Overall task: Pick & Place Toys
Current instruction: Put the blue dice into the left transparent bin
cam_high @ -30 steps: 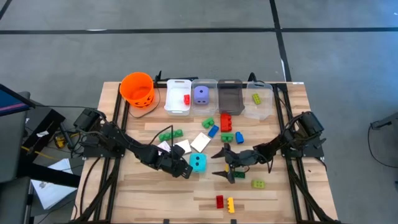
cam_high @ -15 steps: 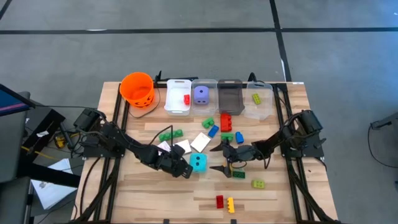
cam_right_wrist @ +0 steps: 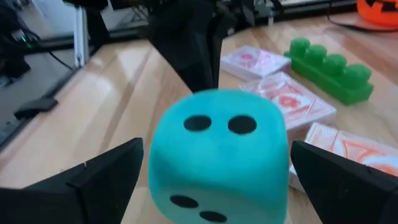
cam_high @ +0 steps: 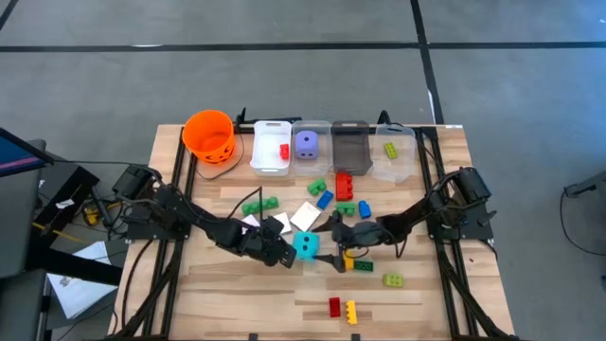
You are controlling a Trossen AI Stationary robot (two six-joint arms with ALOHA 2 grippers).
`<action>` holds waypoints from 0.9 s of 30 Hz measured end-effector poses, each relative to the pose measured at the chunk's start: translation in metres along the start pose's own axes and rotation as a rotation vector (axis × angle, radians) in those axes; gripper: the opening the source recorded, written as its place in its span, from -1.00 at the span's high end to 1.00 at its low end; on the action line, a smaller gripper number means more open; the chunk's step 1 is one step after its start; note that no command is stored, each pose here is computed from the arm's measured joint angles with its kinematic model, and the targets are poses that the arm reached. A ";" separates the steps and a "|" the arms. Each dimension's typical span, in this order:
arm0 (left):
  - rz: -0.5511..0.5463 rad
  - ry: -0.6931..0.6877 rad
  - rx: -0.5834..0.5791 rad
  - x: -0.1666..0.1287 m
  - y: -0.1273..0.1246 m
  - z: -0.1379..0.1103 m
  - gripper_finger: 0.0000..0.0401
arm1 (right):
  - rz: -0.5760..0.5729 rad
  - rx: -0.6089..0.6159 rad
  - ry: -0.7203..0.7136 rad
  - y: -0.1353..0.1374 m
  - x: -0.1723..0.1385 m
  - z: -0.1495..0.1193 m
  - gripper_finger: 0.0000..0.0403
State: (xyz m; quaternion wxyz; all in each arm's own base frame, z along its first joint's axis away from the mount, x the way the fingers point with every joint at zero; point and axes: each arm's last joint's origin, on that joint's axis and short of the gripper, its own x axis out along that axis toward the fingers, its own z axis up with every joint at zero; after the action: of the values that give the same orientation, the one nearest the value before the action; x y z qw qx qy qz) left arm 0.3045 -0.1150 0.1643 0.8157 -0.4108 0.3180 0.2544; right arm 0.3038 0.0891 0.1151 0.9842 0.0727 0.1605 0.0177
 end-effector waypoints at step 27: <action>-0.020 -0.093 -0.031 0.000 -0.003 0.005 1.00 | -0.074 0.058 0.111 0.001 0.008 0.001 -0.99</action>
State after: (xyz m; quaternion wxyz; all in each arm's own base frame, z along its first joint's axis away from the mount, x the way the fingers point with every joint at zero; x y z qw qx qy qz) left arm 0.3086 -0.1124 0.1679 0.8257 -0.4141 0.2716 0.2702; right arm 0.3118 0.0906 0.1134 0.9713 0.0942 0.2177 -0.0196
